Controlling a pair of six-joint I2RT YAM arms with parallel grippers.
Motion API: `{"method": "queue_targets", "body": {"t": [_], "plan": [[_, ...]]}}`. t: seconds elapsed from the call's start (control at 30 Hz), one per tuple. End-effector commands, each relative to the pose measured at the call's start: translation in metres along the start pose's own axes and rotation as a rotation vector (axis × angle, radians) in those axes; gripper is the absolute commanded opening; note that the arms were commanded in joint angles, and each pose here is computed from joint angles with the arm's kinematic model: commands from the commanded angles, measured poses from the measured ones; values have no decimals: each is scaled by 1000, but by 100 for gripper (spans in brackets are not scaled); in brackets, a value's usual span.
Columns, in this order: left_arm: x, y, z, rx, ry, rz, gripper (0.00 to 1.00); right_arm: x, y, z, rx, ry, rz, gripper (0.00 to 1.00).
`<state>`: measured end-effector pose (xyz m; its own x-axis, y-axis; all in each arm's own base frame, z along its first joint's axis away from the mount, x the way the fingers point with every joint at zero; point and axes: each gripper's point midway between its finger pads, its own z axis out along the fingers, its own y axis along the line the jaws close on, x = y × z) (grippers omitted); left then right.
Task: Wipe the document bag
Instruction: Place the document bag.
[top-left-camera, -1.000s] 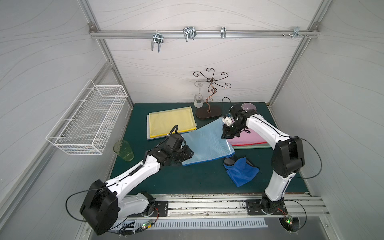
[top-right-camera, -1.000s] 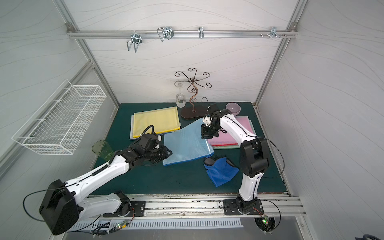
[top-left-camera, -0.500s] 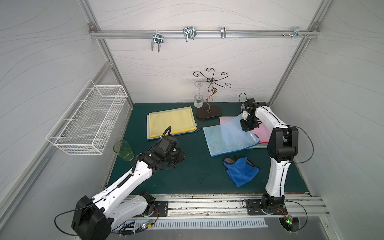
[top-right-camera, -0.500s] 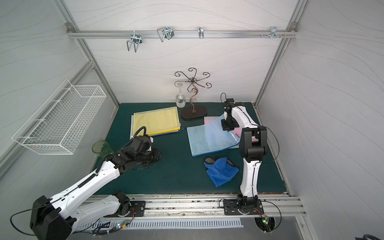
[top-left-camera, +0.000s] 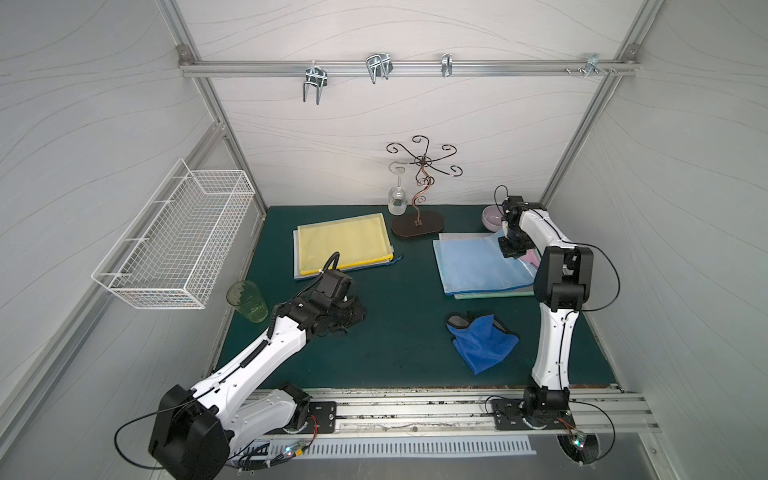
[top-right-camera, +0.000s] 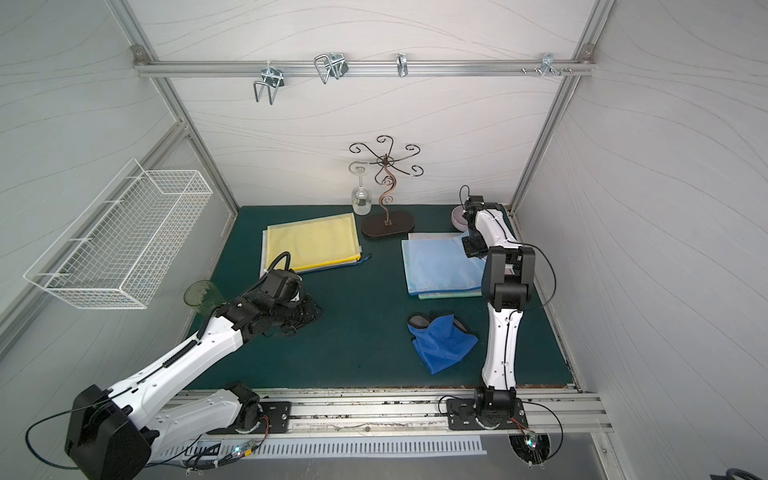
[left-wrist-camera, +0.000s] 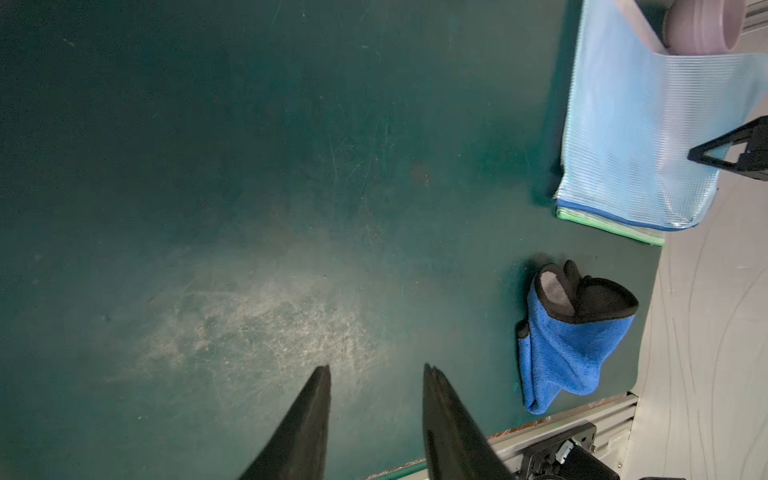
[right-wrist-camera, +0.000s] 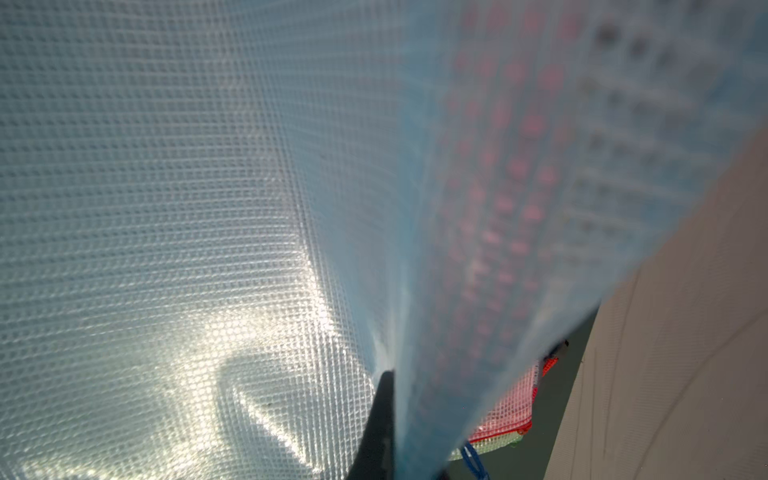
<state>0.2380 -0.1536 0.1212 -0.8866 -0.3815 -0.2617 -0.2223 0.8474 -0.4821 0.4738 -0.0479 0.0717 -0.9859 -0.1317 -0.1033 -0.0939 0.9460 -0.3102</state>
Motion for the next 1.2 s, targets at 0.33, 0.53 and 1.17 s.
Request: {"method": "queue_targets", "body": {"t": [0.33,0.53,1.17], "plan": [[-26,-27,7,32,-15,21,40,-23,-14,17,-5,-50,27,0],[-26,-26,10,25,-13,13,40,-22,-9,25,-17,-39,21,3],[-31,-22,6,22,-47,-13,41,-34,-25,-28,90,-154,159,99]]}}
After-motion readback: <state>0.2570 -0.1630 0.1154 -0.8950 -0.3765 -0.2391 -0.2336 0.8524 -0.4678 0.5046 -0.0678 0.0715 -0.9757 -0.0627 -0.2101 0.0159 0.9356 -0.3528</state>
